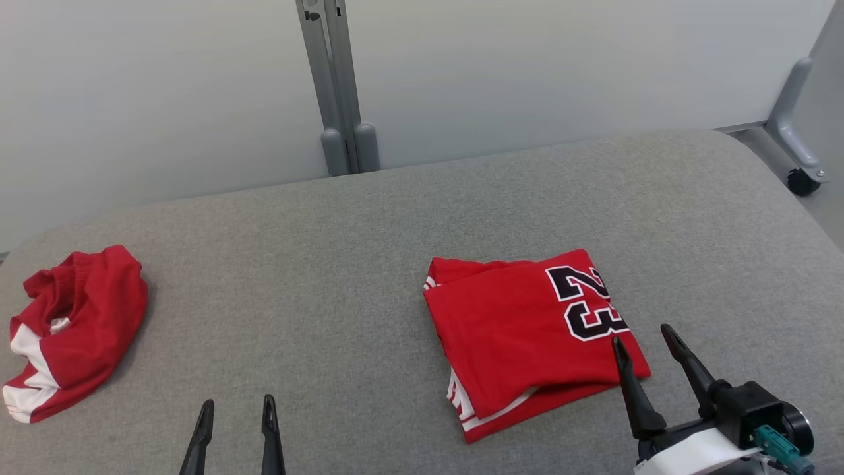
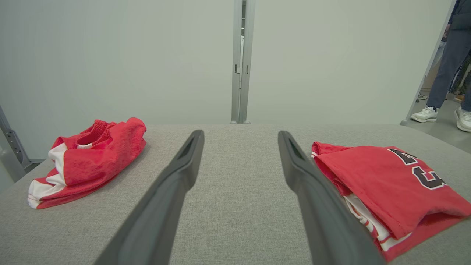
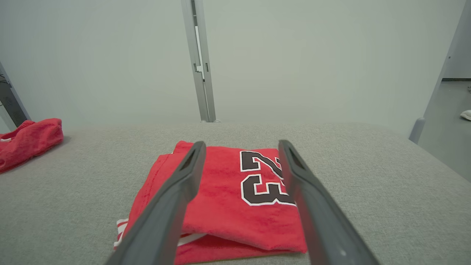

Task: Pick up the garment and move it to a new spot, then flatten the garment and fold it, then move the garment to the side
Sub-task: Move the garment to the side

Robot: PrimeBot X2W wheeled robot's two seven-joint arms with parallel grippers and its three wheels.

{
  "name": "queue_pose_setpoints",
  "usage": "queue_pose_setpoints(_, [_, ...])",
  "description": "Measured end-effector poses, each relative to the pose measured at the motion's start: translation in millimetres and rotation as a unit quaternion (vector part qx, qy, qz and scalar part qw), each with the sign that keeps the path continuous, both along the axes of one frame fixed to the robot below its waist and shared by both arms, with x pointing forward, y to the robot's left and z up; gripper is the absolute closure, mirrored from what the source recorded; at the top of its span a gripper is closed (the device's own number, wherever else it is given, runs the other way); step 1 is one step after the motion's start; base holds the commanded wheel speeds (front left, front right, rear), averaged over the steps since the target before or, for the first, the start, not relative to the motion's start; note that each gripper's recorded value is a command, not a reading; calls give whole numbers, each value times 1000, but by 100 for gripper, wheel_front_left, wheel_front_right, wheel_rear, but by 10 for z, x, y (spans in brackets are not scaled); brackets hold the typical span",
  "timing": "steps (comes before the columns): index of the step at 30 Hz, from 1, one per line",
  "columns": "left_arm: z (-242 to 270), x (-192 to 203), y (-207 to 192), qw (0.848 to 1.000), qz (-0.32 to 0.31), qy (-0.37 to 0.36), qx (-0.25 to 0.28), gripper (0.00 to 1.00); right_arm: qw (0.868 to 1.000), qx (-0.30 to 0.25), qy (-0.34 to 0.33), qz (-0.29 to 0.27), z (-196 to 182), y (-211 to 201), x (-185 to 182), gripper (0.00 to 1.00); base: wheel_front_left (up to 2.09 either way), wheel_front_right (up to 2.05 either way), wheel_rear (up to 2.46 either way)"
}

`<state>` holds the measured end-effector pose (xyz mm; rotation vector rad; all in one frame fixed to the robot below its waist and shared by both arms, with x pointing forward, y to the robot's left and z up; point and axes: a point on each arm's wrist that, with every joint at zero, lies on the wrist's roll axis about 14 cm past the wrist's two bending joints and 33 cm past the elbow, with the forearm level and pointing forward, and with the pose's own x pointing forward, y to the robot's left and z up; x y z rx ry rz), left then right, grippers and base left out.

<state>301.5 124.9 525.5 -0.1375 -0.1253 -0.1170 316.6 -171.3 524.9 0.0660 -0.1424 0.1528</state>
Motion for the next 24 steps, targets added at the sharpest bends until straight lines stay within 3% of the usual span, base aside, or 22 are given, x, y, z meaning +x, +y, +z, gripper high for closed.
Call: queue_pose_setpoints(24, [-69,8,68,1000,11,11,8,0,1000,5,18,20,-100,136,114,0,0,0,0])
